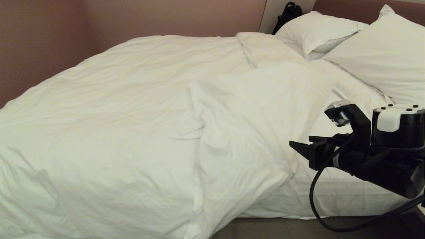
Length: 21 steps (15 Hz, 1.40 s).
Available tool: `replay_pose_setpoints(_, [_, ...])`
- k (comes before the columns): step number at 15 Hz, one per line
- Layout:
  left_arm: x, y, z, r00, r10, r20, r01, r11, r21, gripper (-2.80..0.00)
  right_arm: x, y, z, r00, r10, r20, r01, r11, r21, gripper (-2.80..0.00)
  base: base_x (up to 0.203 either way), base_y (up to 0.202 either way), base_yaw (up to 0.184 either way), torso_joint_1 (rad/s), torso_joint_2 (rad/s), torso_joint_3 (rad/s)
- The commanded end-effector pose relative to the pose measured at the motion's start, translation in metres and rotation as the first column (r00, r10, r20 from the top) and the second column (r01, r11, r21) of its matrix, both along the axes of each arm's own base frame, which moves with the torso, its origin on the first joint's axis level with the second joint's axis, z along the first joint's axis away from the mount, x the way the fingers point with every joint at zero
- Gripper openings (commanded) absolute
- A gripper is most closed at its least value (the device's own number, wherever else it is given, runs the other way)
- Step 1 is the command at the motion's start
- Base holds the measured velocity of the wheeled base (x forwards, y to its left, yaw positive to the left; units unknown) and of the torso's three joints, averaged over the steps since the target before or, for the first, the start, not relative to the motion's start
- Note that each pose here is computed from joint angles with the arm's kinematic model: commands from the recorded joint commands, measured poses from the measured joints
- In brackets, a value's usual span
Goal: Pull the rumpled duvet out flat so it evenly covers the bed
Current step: Flatten the corners of the folded blanket
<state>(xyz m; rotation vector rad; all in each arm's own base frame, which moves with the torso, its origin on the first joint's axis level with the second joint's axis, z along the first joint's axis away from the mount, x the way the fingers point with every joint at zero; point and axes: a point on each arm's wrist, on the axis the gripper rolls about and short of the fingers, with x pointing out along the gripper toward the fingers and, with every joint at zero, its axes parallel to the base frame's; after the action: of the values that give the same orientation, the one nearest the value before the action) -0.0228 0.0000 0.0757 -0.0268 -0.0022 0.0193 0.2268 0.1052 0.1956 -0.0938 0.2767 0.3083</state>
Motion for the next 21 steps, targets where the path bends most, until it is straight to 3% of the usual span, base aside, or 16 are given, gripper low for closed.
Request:
replay_pose_setpoints(1, [0.0,0.0,0.0,1.0,0.001,0.001,-0.001,1.0,-0.001,-2.8,0.0,0.0,0.002,1.0,0.003,0.008,-0.004,1.0,0.005,-2.8,0.0,0.0,0.0,0.0,0.0,0.0])
replay_pose_setpoints(5, [0.0,0.0,0.0,1.0,0.001,0.001,-0.001,1.0,-0.001,-2.8,0.007,0.004,0.005,1.0,0.003,0.016,-0.003,1.0,0.013,-2.8,0.0,0.0,0.0,0.0,0.0,0.0])
replay_pose_setpoints(11, [0.0,0.0,0.0,1.0,0.001,0.001,-0.001,1.0,-0.001,-2.8,0.064,0.03,0.015,0.999,-0.006,0.042,0.005,1.0,0.025,-2.8,0.0,0.0,0.0,0.0,0.0,0.0])
replay_pose_setpoints(14, [0.0,0.0,0.0,1.0,0.001,0.001,-0.001,1.0,-0.001,-2.8,0.094,0.04,0.01,1.0,-0.019,0.018,0.018,1.0,0.014,-2.8,0.0,0.0,0.0,0.0,0.0,0.0])
replay_pose_setpoints(21, [0.0,0.0,0.0,1.0,0.001,0.001,-0.001,1.0,-0.001,-2.8,0.122,0.041,-0.001,0.999,-0.048,-0.026,0.048,0.999,-0.005,-2.8,0.0,0.0,0.0,0.0,0.0,0.0])
